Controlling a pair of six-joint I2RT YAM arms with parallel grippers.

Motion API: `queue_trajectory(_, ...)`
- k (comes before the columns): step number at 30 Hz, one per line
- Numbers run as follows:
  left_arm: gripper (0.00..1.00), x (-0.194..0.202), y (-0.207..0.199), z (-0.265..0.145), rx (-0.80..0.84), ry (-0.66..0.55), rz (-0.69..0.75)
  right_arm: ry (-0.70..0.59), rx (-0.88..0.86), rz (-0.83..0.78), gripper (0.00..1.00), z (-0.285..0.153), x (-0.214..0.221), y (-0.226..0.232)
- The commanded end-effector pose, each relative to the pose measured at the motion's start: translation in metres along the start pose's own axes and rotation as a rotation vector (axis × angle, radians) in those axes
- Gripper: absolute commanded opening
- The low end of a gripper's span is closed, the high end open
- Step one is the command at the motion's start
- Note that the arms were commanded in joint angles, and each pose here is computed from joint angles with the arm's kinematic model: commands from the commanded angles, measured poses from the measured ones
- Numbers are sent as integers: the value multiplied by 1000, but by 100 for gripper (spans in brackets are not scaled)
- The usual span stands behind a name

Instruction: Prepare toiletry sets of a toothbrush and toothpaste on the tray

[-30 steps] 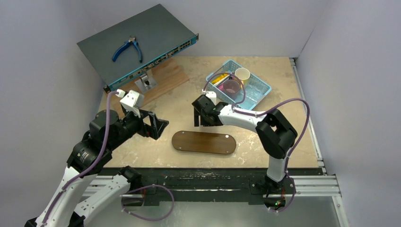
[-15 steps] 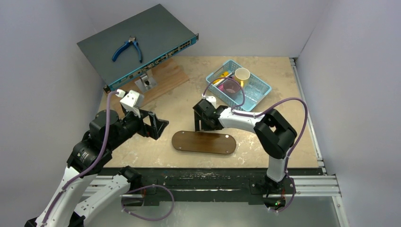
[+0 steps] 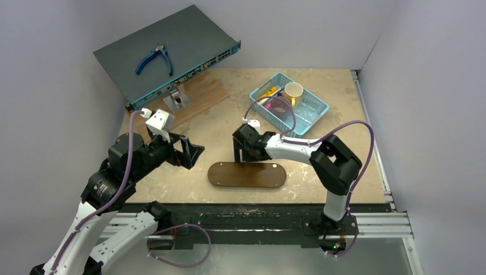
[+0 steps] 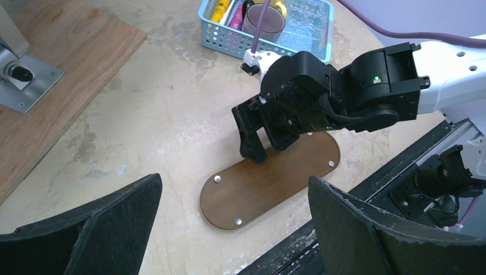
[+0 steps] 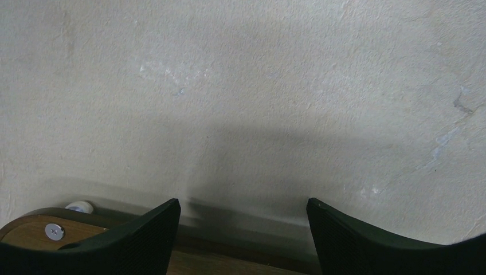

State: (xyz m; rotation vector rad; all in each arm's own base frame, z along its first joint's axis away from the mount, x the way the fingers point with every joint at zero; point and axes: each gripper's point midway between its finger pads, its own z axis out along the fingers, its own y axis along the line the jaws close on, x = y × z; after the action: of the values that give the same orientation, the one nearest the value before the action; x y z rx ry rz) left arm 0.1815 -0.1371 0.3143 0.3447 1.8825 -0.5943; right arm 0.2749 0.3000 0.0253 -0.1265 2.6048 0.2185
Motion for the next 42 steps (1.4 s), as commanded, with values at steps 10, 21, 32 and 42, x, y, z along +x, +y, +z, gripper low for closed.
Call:
queue_trajectory(10,98,-4,0,0,-1,-15,15,-17,-15,3,83,-30,5,8)
queue_trajectory(21,98,-3,0,1,0,-12,15,-108,43,36,83,-62,-20,-7)
queue_trajectory(32,98,-3,2,0,-7,-15,17,-281,174,119,82,-106,-75,-54)
queue_trajectory(42,98,-3,1,0,-6,-15,17,-377,304,299,80,-127,-119,-137)
